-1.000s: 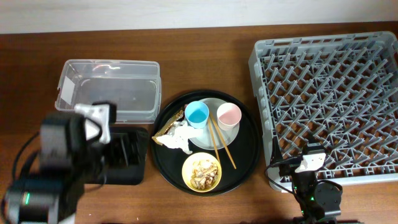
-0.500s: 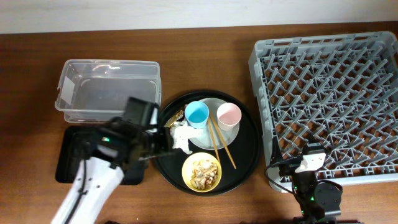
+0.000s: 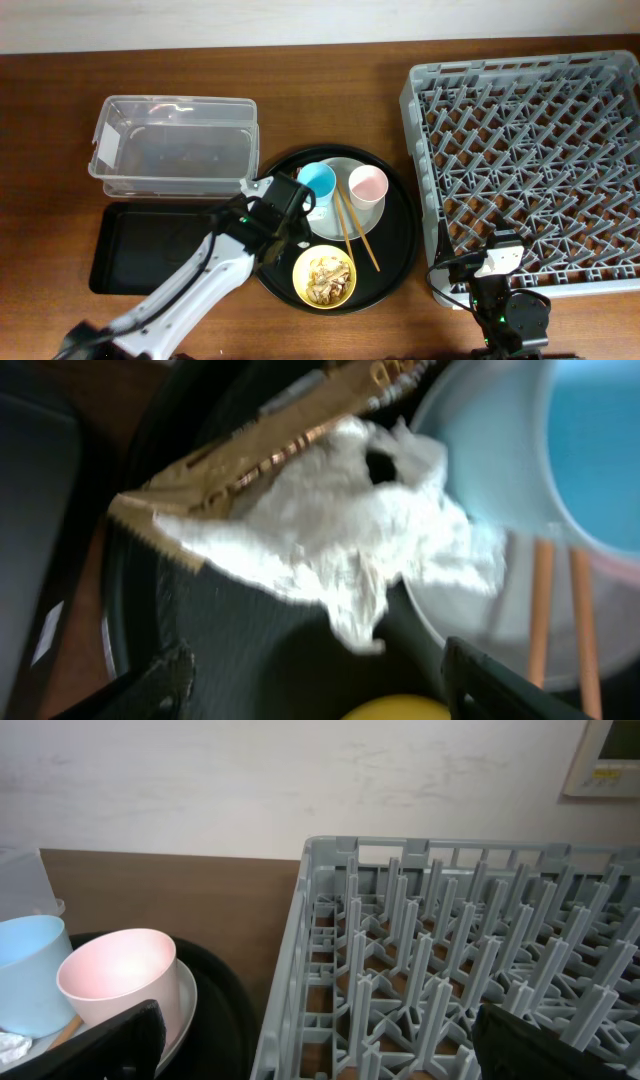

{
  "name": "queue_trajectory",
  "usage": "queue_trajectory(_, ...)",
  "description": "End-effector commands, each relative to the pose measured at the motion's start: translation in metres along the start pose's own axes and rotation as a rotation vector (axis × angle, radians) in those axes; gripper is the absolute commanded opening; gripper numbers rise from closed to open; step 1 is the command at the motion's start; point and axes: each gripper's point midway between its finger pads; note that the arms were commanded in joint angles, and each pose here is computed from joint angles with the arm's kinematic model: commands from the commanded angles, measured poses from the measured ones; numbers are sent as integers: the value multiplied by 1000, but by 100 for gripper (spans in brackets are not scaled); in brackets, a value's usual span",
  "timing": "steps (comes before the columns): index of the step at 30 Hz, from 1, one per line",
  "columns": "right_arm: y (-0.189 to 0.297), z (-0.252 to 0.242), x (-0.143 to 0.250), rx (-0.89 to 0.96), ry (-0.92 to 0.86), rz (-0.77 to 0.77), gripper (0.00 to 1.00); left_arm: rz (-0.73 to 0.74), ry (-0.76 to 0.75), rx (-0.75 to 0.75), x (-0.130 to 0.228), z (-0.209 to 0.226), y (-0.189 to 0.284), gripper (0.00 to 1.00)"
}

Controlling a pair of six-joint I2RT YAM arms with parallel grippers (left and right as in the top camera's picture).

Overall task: Sort waste into correct bins and load items into the dishwasher rack
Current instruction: 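Reach the left gripper to the crumpled tissue on the round tray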

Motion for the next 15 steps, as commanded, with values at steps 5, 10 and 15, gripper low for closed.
queue_trajectory(5,0,1,2,-1,3,2,99,-20,39,-71,-1,-1,-51,75)
queue_trajectory(10,0,1,2,-1,3,2,99,-37,33,-118,-3,5,-68,73)
queue_trajectory(15,0,1,2,-1,3,2,99,-35,31,-121,-2,6,-68,50)
Point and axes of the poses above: each gripper's point midway between its finger pads, its own y axis back along the fingers, its own z axis along the line the jaws close on, x = y × z, and after that the axes turned 1 degree about -y, right-handed
